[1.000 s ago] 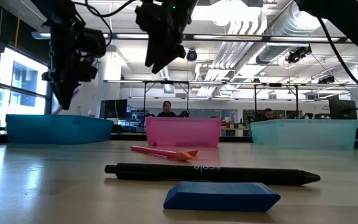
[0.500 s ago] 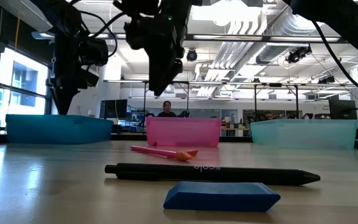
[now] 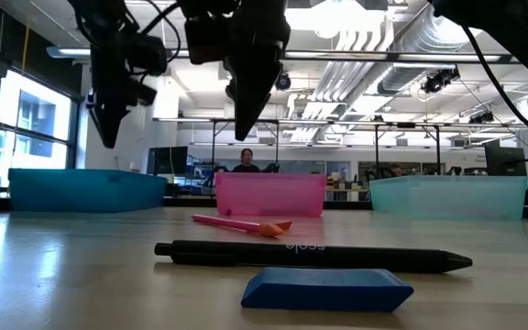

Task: Sort crayons/erasers/pens/pencils in bins
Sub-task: Put the orange eraser into the orange bin

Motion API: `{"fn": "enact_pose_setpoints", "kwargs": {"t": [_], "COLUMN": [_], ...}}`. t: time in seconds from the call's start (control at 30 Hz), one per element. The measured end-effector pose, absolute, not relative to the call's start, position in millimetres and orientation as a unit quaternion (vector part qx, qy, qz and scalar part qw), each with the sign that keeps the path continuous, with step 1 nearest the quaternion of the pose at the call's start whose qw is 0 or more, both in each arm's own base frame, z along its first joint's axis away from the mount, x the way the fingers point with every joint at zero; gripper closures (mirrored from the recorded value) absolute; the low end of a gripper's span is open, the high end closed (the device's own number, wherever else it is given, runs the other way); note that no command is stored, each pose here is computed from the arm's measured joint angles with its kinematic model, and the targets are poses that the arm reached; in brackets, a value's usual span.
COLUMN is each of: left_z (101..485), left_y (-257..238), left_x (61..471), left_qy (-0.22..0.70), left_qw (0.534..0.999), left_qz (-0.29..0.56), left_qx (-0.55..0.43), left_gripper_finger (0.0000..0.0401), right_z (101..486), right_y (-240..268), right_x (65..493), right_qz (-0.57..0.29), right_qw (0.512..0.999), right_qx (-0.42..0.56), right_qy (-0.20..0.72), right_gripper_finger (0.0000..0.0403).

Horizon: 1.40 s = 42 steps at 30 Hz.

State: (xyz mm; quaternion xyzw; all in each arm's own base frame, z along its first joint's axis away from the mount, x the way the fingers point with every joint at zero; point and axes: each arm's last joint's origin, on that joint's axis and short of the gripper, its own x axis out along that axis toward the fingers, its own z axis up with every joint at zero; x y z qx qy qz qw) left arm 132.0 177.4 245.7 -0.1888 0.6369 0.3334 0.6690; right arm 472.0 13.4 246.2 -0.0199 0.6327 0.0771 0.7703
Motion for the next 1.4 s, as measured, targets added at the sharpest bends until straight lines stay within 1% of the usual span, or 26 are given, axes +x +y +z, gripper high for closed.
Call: {"fn": "enact_pose_setpoints", "kwargs": {"t": [0.17,0.27,0.37,0.57,0.67,0.77,0.83,1.03,1.3,1.4], "left_z": [270,281,290,304,310,313,313,313,313,313], "left_y": [177,172,164,149,144,141,140,141,141,141], "left_x": [132,130,126,118,114,111,111,111,111,111], "left_qy": [0.623,0.605,0.582,0.546,0.534,0.525,0.523,0.515,0.509,0.509], "left_qw": [0.681,0.699,0.722,0.754,0.762,0.764,0.764,0.759,0.754,0.754], "left_qz": [0.338,0.329,0.317,0.304,0.310,0.318,0.320,0.333,0.343,0.343], "left_qx": [-0.184,-0.191,-0.199,-0.202,-0.196,-0.199,-0.201,-0.220,-0.233,-0.234], "left_gripper_finger": [0.0256,0.0256,0.0256,0.0256,0.0256,0.0256,0.0256,0.0256,0.0256,0.0256], "right_z": [242,237,232,198,182,174,171,170,170,160], "right_y": [39,58,71,79,82,84,85,86,88,88], "right_x": [473,473,472,463,457,455,455,462,465,464], "right_qz": [0.106,0.118,0.127,0.133,0.137,0.130,0.135,0.154,0.181,0.181], "right_qw": [0.765,0.761,0.757,0.712,0.690,0.680,0.679,0.697,0.707,0.708], "right_qx": [-0.071,-0.110,-0.126,-0.152,-0.161,-0.198,-0.220,-0.241,-0.235,-0.236], "right_qy": [0.631,0.628,0.629,0.672,0.692,0.694,0.687,0.657,0.642,0.641], "right_gripper_finger": [0.0219,0.0219,0.0219,0.0219,0.0219,0.0219,0.0219,0.0219,0.0219,0.0219]}}
